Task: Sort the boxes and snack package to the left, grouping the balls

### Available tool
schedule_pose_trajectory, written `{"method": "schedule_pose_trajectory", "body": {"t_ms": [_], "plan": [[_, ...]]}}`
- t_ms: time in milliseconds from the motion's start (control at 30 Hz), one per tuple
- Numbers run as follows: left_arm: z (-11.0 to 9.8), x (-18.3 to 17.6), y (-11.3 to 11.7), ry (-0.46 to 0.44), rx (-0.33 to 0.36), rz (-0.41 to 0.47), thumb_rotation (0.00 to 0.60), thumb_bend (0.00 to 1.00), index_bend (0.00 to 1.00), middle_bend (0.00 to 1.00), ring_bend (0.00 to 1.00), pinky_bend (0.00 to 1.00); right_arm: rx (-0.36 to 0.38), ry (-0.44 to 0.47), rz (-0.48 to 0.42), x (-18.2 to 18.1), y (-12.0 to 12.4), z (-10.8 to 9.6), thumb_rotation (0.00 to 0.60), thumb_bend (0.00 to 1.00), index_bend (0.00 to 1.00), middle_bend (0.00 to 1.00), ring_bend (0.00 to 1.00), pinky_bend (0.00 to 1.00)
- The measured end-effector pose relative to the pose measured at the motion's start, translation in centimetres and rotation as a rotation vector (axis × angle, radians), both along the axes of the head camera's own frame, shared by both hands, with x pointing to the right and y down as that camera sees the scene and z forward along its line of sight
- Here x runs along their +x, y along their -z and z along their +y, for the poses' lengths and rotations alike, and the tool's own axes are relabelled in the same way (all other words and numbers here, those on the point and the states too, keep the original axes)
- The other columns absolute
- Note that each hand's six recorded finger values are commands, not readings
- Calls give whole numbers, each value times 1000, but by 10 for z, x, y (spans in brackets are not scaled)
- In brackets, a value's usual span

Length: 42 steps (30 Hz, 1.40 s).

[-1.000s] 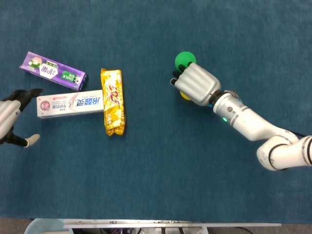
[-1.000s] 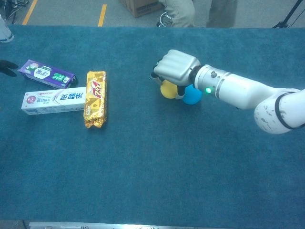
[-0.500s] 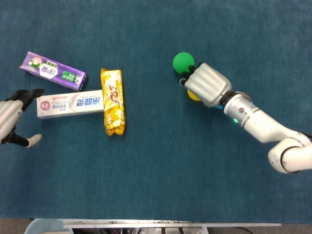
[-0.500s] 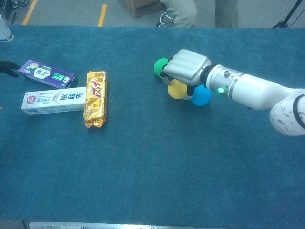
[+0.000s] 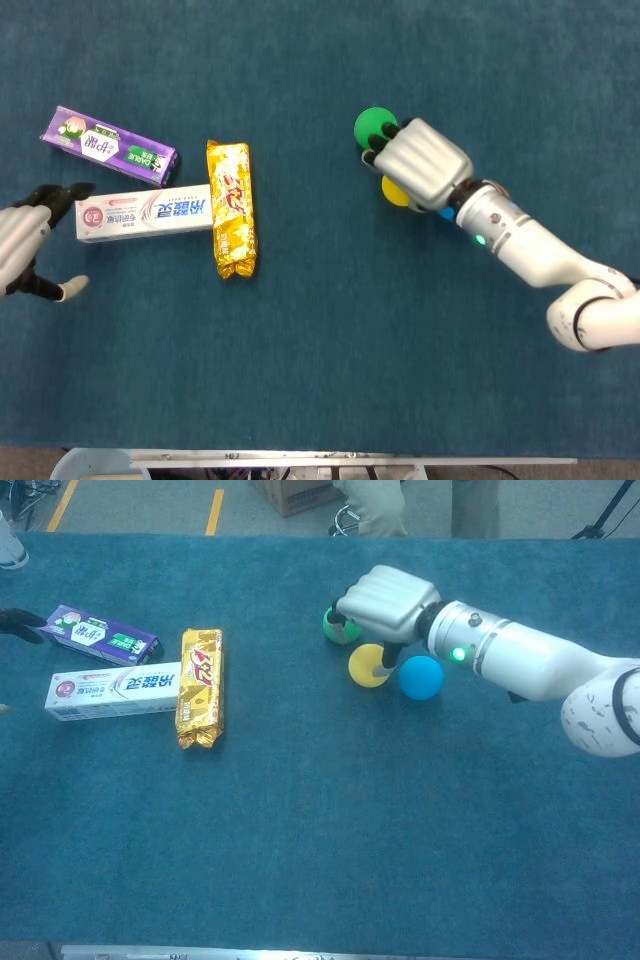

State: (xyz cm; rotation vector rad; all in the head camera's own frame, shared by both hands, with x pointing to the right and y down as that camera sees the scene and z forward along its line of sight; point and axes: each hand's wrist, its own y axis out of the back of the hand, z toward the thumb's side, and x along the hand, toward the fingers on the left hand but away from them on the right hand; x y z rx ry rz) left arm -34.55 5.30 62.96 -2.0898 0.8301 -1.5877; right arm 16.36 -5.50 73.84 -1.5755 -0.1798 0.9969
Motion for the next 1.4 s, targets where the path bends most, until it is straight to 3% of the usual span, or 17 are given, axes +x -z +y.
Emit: {"method": "schedule_pose_trajectory", "body": {"t_ms": [300, 733, 800, 1000, 1067, 1267, 1400], "plan": [[2, -2, 2, 6, 3, -3, 600, 270, 0, 125, 0, 141, -37, -90, -40, -11, 5, -23, 600, 45, 386, 357, 290, 488], [5, -10, 4, 25, 4, -13, 600, 270, 0, 125, 0, 141, -188, -258, -74, -28, 2, -55, 599, 45, 274, 337, 256, 428], [6, -10, 3, 28, 2, -13, 600, 270, 0, 125, 0, 141, -215, -282, -83, -30, 1, -59, 571, 45, 264, 332, 245, 406], [6, -12, 3, 34, -1, -14, 600, 270, 0, 125, 0, 141, -311, -362, -107, -28, 0, -72, 364, 44, 226, 313, 205, 300], [6, -12, 3, 33, -1, -14, 600, 270, 0, 125, 0, 141, -337, -375, -108, -27, 1, -75, 332, 44, 226, 306, 194, 280], [5, -9, 3, 25, -1, -10, 600, 270, 0, 125, 0, 141, -368, -364, -81, -24, -2, -74, 316, 37, 226, 279, 146, 182], [6, -8, 3, 23, -3, -11, 600, 270, 0, 126, 0, 141, -375, -358, -70, -26, -6, -74, 316, 33, 226, 274, 140, 170]]}}
